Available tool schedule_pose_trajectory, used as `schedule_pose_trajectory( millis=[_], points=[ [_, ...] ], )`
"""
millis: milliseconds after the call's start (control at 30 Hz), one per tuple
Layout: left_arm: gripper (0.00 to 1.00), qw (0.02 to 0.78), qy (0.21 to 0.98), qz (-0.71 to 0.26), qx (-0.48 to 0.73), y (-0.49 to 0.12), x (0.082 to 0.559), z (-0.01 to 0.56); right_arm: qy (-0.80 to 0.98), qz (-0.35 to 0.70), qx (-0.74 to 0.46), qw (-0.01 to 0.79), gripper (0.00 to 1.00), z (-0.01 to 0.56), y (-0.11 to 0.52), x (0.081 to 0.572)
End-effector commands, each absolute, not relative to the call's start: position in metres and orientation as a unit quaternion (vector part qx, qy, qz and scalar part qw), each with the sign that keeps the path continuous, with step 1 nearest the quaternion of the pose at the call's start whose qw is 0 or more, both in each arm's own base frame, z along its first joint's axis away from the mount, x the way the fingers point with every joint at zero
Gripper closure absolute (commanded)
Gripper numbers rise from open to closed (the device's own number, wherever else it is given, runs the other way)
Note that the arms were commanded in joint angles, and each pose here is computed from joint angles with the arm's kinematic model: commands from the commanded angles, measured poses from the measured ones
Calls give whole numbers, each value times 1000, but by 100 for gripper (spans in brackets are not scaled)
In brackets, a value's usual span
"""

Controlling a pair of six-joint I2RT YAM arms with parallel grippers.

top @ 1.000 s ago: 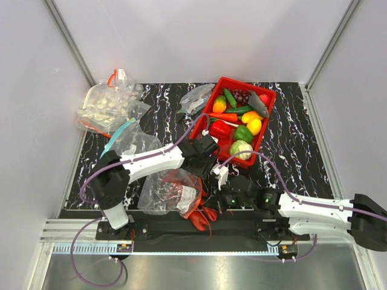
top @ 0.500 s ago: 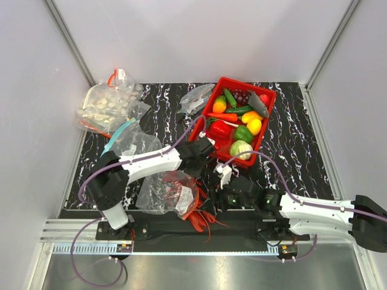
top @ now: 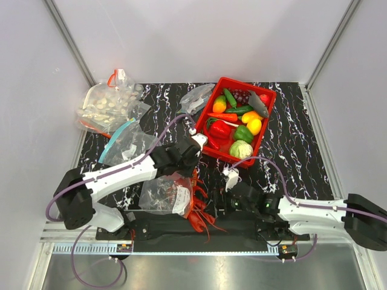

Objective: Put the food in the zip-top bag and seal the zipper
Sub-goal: Place the fake lobster in the zipper food storage bag.

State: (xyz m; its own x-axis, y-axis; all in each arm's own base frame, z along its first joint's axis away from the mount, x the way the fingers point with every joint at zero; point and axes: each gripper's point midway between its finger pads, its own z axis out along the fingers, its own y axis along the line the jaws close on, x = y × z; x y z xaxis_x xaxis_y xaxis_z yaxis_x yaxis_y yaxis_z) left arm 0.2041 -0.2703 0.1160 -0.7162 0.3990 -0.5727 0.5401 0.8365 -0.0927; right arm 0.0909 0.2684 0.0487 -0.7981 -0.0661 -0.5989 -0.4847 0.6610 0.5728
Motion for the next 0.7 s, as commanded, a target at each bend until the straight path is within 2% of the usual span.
schedule_pose_trajectory(
  millis=[0,100,200,233,267,300,433,467,667],
  points=[
    [100,319,895,-175,258,-283,210,141,846,425,-171,271,0,62,291,87],
    [100,325,890,-188,259,-284,207,149,837,443,-193,256,3,61,305,82],
    [100,331,886,-197,259,-284,205,155,823,465,-221,241,19,62,322,76],
    [100,334,885,-198,258,-283,205,157,818,470,-228,240,32,63,325,75],
    [100,337,883,-200,258,-282,205,160,815,475,-235,236,40,61,331,74],
    [100,339,883,-199,256,-281,205,162,808,483,-243,232,61,65,337,73],
    [100,347,880,-201,255,-279,205,171,806,482,-256,231,94,66,347,76],
    [100,352,877,-204,256,-278,204,176,803,483,-260,233,99,70,348,76],
    [100,369,859,-220,279,-278,200,203,792,459,-302,268,100,107,348,77]
  ],
)
